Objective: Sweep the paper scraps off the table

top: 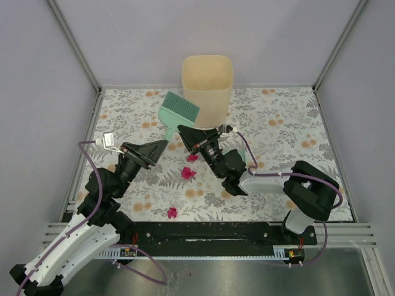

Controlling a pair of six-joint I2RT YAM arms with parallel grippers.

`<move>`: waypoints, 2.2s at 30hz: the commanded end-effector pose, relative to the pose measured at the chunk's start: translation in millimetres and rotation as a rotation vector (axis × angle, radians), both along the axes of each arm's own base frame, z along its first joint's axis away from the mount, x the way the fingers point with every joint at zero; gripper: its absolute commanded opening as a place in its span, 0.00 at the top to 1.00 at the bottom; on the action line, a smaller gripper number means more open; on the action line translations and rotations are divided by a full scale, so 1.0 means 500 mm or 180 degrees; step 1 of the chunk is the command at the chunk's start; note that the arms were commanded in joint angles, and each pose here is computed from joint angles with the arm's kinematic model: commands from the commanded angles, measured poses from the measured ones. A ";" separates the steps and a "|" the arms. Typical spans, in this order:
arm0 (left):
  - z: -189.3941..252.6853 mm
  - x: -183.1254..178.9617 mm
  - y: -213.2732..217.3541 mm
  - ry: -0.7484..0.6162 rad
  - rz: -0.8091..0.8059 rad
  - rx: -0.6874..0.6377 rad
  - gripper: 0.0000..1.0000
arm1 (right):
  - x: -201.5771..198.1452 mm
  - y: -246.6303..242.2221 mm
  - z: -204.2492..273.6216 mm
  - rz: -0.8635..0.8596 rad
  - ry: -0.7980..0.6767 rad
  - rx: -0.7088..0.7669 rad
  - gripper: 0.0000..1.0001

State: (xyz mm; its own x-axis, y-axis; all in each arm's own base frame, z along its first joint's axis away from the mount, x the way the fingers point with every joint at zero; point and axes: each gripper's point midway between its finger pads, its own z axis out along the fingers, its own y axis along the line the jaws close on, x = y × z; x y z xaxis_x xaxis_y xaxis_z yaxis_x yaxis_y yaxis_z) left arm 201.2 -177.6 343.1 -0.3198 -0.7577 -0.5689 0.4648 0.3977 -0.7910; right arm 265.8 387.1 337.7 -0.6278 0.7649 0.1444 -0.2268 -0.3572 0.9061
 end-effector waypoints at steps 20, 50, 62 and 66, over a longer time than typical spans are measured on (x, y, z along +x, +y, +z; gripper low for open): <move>0.041 0.006 -0.024 -0.0194 -0.0050 -0.0256 0.68 | -0.034 -0.076 0.126 -0.0207 -0.0384 0.0801 1.00; 0.046 0.020 -0.017 -0.0136 0.0136 -0.0080 0.91 | -0.035 -0.086 0.096 -0.0239 -0.0306 0.0708 1.00; 0.028 0.022 0.032 0.0145 0.0476 0.0292 1.00 | -0.051 -0.080 0.075 -0.0315 -0.0562 0.0297 0.85; 0.027 0.017 0.043 0.0177 0.0514 0.0364 1.00 | -0.051 -0.062 0.069 -0.0215 -0.0552 0.0299 0.57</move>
